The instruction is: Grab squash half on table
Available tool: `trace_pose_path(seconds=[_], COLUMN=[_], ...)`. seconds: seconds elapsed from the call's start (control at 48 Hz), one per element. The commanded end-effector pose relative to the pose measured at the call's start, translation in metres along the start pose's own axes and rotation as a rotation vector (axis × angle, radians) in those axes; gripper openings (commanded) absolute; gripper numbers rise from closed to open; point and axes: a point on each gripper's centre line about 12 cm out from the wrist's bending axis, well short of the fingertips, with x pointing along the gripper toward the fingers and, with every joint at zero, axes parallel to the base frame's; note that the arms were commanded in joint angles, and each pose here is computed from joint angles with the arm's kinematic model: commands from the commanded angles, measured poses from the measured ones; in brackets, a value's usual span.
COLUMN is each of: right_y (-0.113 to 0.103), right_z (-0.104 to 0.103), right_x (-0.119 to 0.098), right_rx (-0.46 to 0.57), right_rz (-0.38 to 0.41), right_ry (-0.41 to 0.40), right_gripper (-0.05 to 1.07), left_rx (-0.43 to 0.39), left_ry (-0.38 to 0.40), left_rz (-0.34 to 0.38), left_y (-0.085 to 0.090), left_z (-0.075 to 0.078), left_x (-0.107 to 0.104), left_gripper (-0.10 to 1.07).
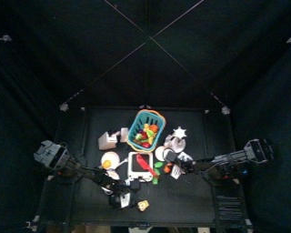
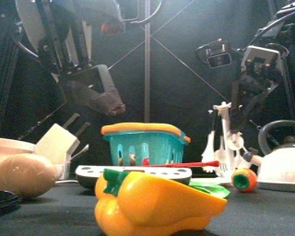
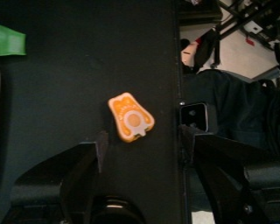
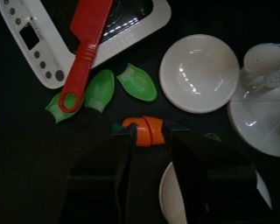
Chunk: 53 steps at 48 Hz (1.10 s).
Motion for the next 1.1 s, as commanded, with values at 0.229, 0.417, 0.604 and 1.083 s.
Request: trace_pose_path(seconds=[0.229,0.417,0.604,1.083], right_y=[0.008,0.01,0.011,0.01], right_z=[0.002,0.0,-0.001,-0.006], right_x=[-0.008,-0.009,-0.008,-0.005], right_rx=[-0.012,-0.02,-0.024,-0.032], right_rz=[0.033,0.038,0.04,0.041], right_ry=[-0.022,-0.02,-0.017,-0.006], right_gripper=[0.71,0.71,0.71,0.71], left_rx=[0.025,0.026,0.054,0.065], left_ry=[0.025,0.047,0.078,0.103], left_rz=[-0.04,-0.027,-0.006,0.027], left_y=[-0.018,-0.012,-0.004,0.013], left_z=[0.017,0.017,0.012,0.011], left_x=[0.023,0.032,0.045,0.062], left_gripper=[0.98,0.98,0.99,0.99])
